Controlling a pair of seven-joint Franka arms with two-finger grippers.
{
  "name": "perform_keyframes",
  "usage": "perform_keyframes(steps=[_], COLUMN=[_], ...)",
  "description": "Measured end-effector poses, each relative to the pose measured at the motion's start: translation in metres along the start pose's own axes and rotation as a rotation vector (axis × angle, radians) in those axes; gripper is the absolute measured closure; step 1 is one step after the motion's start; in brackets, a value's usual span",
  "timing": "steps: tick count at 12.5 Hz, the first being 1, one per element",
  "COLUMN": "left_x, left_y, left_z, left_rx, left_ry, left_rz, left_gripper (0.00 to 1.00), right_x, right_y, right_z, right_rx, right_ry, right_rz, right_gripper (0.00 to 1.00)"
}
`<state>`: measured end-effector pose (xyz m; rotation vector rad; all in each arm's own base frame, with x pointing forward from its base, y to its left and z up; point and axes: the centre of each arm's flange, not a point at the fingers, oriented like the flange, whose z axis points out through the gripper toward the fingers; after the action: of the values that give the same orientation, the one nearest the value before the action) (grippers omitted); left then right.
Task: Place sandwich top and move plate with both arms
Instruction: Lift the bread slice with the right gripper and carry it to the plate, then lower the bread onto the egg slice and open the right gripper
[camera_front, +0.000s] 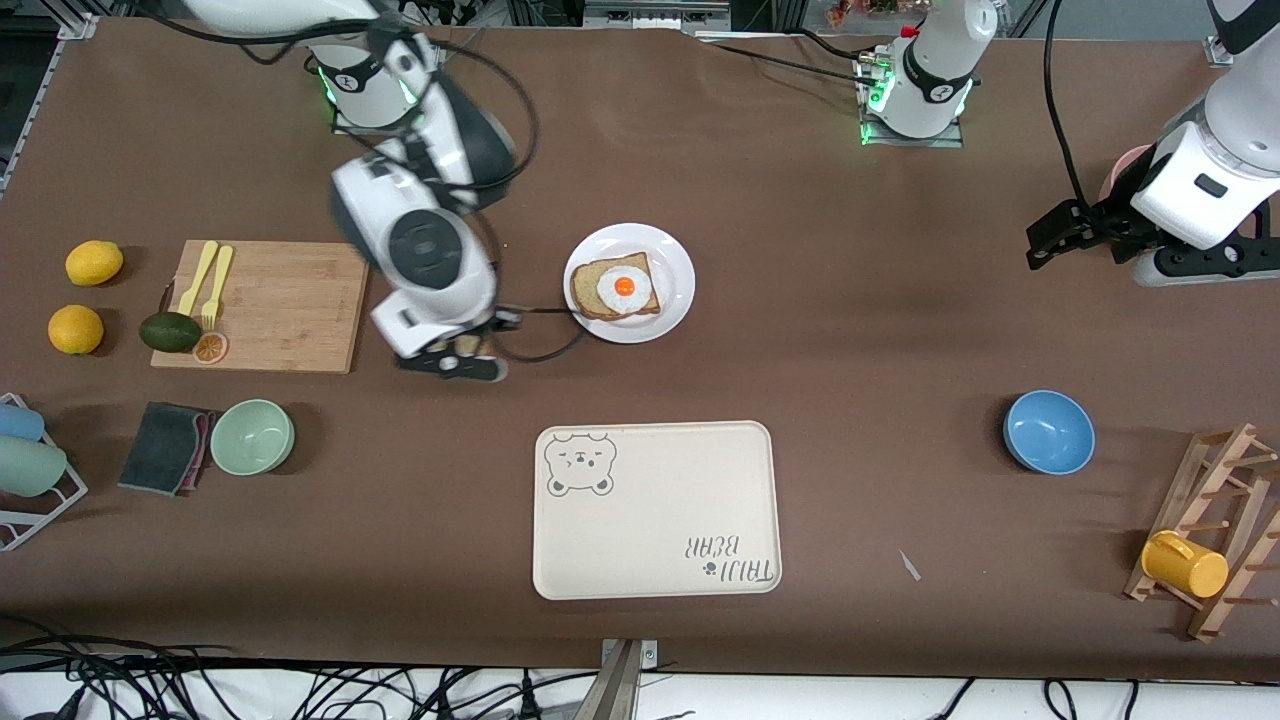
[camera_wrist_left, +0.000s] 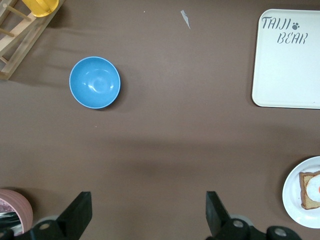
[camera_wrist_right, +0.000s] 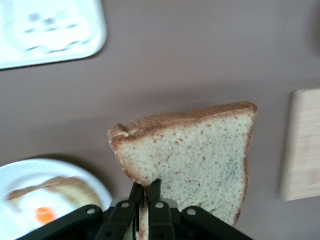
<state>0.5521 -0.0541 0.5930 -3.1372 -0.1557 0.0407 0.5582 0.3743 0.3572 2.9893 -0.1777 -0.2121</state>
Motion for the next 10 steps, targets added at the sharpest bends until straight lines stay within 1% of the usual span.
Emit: perform_keyframes(steps=[3,6,8,10], left_x=[0.000,0.000,0.000,0.000], left_y=[0.000,-0.001,-0.001,-0.001], left_z=[0.000,0.000,0.000,0.000], left_rx=[0.000,0.000,0.000,0.000], left_ry=[0.000,0.000,0.000,0.000], left_rz=[0.000,-0.003,-0.002,-0.002], left_gripper=[0.00,0.00,0.00,0.00], right_x=[-0.045,-0.058,-0.058,-0.067], right_y=[-0.083,-0.140,-0.152,-0.162], right_z=[0.000,0.015,0.037,0.062], right_rx=[0.026,0.069,0.048,0.010], right_ry=[0.020,0.028,0.020,-0.006], right_rz=[0.006,-0.021,-0.026,-0.032], right_gripper=[0.92,0.92,0.92,0.92])
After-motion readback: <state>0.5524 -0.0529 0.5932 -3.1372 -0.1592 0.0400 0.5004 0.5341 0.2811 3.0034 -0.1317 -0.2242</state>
